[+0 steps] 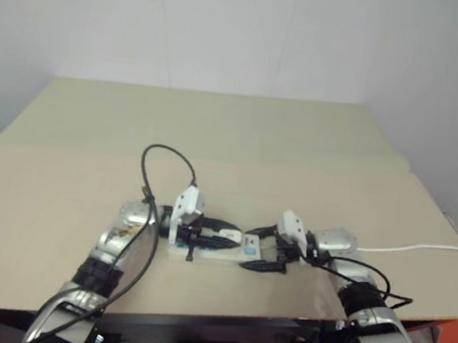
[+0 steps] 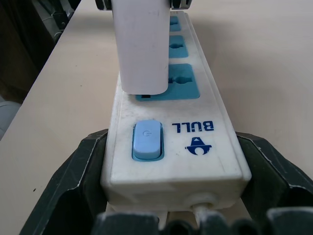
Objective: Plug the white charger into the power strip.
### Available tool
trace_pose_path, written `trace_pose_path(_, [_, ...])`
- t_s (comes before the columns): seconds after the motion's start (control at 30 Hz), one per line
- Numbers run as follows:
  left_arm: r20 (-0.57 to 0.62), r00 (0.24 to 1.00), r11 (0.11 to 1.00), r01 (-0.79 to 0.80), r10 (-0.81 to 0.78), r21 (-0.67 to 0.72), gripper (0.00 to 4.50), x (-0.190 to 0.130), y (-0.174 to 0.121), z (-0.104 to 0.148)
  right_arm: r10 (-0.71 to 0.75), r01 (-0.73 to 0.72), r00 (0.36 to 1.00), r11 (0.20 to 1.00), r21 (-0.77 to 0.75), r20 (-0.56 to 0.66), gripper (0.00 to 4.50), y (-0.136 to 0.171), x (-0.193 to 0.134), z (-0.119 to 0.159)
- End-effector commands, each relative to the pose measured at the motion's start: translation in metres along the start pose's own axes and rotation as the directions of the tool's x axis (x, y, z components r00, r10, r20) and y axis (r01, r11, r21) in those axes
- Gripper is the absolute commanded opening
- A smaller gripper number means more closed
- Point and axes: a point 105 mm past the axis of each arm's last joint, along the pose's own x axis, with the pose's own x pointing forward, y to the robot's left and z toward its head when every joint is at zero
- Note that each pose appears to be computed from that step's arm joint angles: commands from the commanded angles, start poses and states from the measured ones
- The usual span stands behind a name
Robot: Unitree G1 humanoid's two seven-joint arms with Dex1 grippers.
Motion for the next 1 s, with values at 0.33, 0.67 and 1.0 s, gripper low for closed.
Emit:
trace_pose_path(0.33, [-0.078,0.997,0.999,-0.025,0.023,-0.031,1.03,0.009,0.002,-0.024,-0.007,0.007,1.000,1.000,-0.014,0.011,3.42,-0.002,-0.008,0.005])
trace_pose_path(0.67, [-0.114,0.993,0.998,-0.012,0.006,-0.054,1.03,0.006,-0.008,-0.038,-0.006,0.006,1.000,1.000,-0.013,0.006,3.42,-0.001,-0.010,0.004])
trace_pose_path(1.0, [-0.122,0.992,0.997,-0.029,0.021,-0.065,1.03,0.000,-0.007,-0.037,-0.006,0.006,1.000,1.000,-0.011,0.007,3.42,-0.002,-0.009,0.004])
